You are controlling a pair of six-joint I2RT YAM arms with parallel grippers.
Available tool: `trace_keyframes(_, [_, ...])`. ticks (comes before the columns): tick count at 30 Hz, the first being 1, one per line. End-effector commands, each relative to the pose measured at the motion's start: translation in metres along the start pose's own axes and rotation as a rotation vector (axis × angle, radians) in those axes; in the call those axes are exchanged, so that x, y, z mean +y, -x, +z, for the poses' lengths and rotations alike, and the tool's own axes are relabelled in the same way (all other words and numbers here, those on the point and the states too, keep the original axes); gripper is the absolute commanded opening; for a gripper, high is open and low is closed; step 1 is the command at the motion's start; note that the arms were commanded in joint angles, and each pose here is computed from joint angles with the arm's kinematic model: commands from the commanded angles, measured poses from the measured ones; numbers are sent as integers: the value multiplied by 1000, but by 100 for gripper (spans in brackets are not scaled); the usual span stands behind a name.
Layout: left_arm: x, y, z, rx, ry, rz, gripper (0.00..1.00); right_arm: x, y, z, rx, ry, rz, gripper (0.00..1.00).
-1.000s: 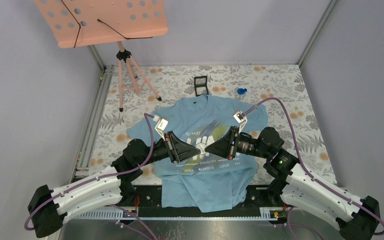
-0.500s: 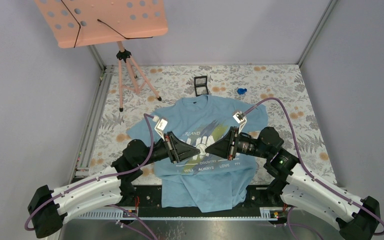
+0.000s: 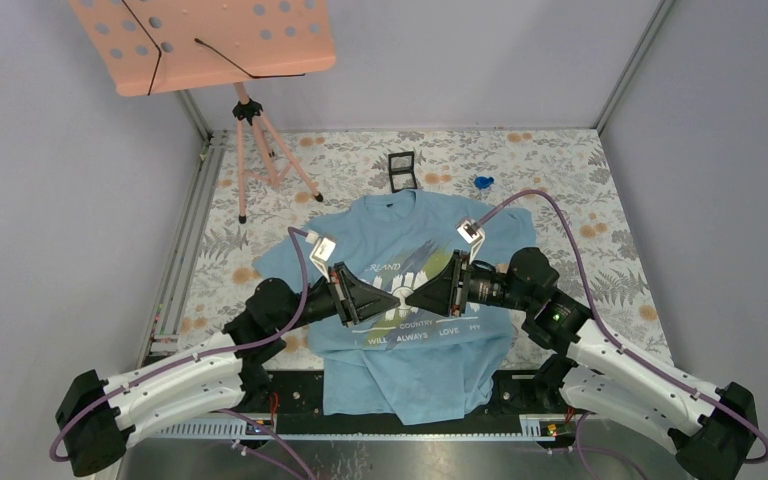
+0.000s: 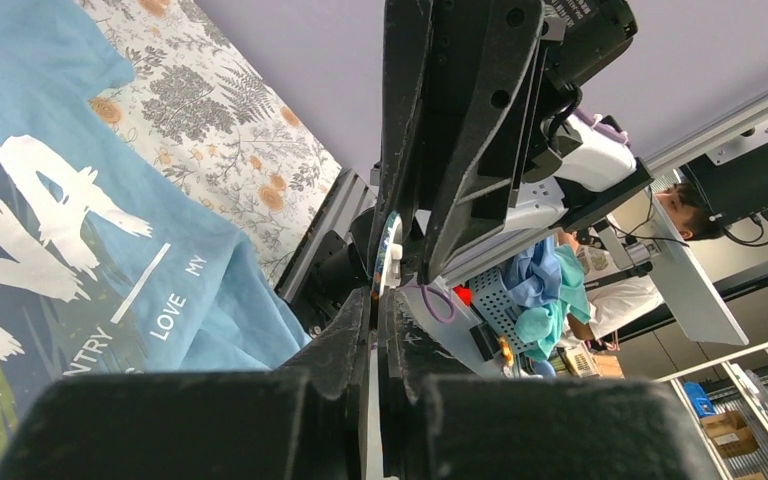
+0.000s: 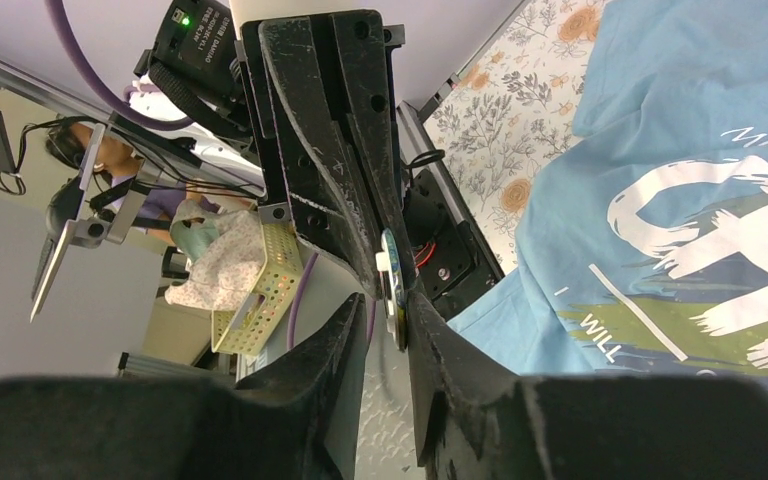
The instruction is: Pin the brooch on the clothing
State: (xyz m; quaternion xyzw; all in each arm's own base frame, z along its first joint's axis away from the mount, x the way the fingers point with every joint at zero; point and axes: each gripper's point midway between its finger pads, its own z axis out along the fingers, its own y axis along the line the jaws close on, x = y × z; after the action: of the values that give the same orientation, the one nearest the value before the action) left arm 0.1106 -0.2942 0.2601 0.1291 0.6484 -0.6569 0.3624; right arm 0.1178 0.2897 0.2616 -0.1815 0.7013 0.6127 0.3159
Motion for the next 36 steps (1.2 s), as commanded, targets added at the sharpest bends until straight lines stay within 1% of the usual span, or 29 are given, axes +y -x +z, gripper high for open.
trace_keyframes(1, [-6, 7, 3, -14, -16, 36, 0, 26, 17, 1, -28, 89, -41, 29])
trace_keyframes(3, [-5, 6, 2, -12, -17, 35, 0, 25, 16, 1, -25, 87, -37, 29])
trace_keyframes(8, [-6, 7, 2, -14, -18, 33, 0, 19, 14, 2, -19, 61, -30, 24])
trace_keyframes(13, [-7, 6, 2, -7, -26, 36, 0, 8, 12, 4, -13, 9, -12, 15])
trace_keyframes(18, [-11, 4, 3, 19, -45, 46, 0, -17, 8, 7, 13, -114, 17, 8])
trace_keyframes(24, [-14, -1, 5, 57, -62, 60, 0, -43, 0, 13, 57, -236, 74, 5])
trace_keyframes(32, [-9, -5, 4, 73, -42, 54, 0, -49, -4, 19, 81, -244, 108, 6])
trace_keyframes(34, [3, -4, 4, 55, 22, 44, 0, -42, 0, 17, 67, -222, 97, 10])
trace_keyframes(36, [18, -3, 2, 40, 104, 38, 0, -33, 6, 13, 40, -199, 74, 19])
